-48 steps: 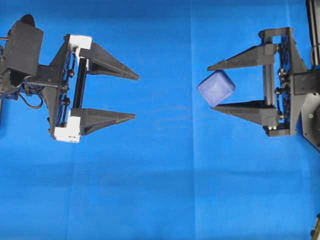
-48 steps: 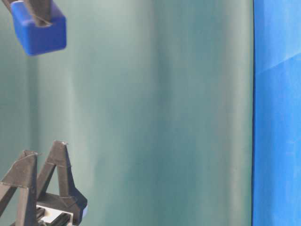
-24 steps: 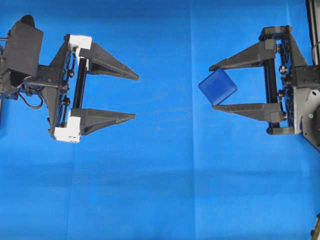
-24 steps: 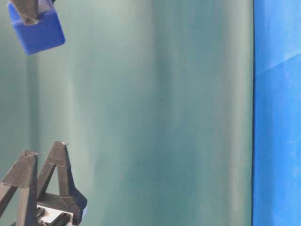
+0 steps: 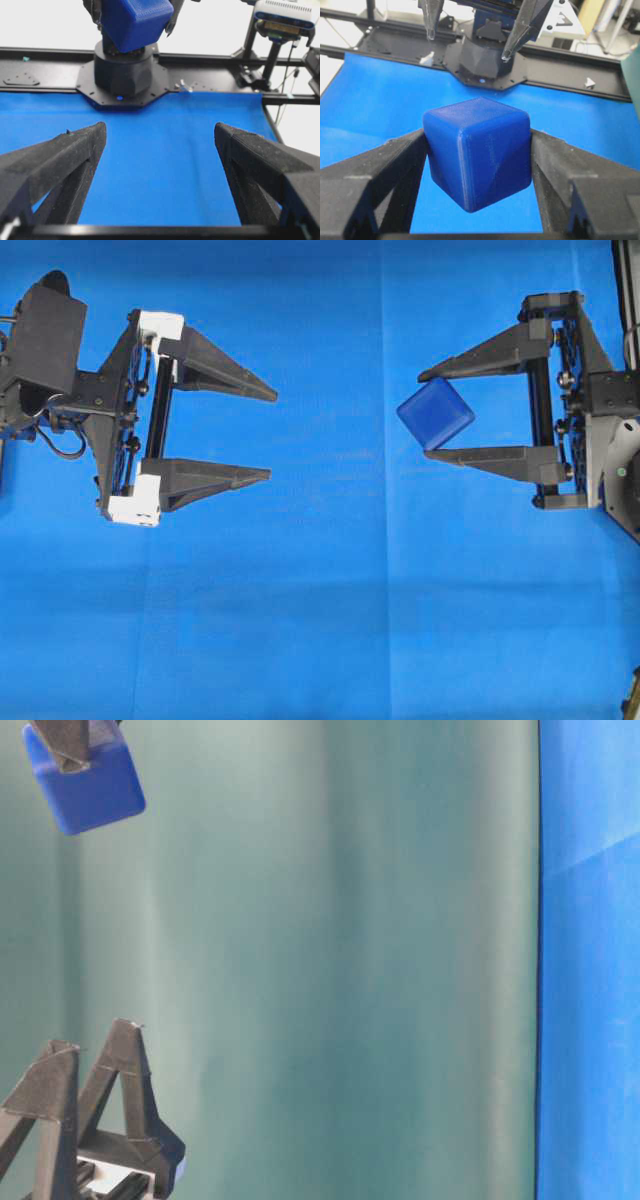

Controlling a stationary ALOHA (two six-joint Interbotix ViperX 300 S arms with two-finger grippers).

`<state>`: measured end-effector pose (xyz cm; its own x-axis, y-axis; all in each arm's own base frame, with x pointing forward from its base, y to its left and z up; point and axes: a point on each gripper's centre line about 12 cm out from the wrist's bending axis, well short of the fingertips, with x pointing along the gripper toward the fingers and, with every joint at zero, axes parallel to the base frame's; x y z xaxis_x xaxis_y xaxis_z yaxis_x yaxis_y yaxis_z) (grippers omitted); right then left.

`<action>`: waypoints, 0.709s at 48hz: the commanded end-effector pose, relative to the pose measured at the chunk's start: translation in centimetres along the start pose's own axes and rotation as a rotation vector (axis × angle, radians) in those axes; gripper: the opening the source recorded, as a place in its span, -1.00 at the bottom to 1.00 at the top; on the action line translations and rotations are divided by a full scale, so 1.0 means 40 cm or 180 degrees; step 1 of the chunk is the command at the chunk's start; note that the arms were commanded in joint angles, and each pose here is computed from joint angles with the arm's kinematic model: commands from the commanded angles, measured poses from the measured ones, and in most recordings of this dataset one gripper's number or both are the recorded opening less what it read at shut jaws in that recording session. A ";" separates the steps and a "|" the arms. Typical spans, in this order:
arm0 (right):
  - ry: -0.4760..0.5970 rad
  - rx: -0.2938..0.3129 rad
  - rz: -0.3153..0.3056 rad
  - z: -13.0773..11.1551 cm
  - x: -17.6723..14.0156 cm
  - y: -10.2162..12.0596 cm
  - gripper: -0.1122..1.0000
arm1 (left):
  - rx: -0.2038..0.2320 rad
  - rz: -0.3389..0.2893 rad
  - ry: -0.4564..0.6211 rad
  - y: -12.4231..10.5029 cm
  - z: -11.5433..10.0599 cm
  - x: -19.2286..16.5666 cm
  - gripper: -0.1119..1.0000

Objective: Handover the blue block to the right arm after grasping it with the left arm, then place it in the designated position.
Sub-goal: 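Pull the cube back toward the right side with the right gripper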

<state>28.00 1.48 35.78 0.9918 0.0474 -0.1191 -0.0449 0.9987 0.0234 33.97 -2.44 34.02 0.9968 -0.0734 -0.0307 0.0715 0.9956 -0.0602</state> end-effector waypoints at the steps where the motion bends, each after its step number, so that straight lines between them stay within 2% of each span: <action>1: -0.0077 0.0015 0.0006 0.021 -0.005 0.001 0.05 | 0.0000 -0.0016 -0.0102 -0.004 0.028 -0.002 0.87; 34: -0.0033 0.0020 -0.0014 0.017 -0.003 -0.001 0.05 | 0.0010 -0.0017 -0.0107 -0.005 0.029 -0.002 0.87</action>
<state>27.99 1.37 35.61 0.9903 0.0398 -0.1331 -0.0367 0.9990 0.0256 33.97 -2.44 34.02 0.9968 -0.0734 -0.0307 0.0715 0.9956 -0.0602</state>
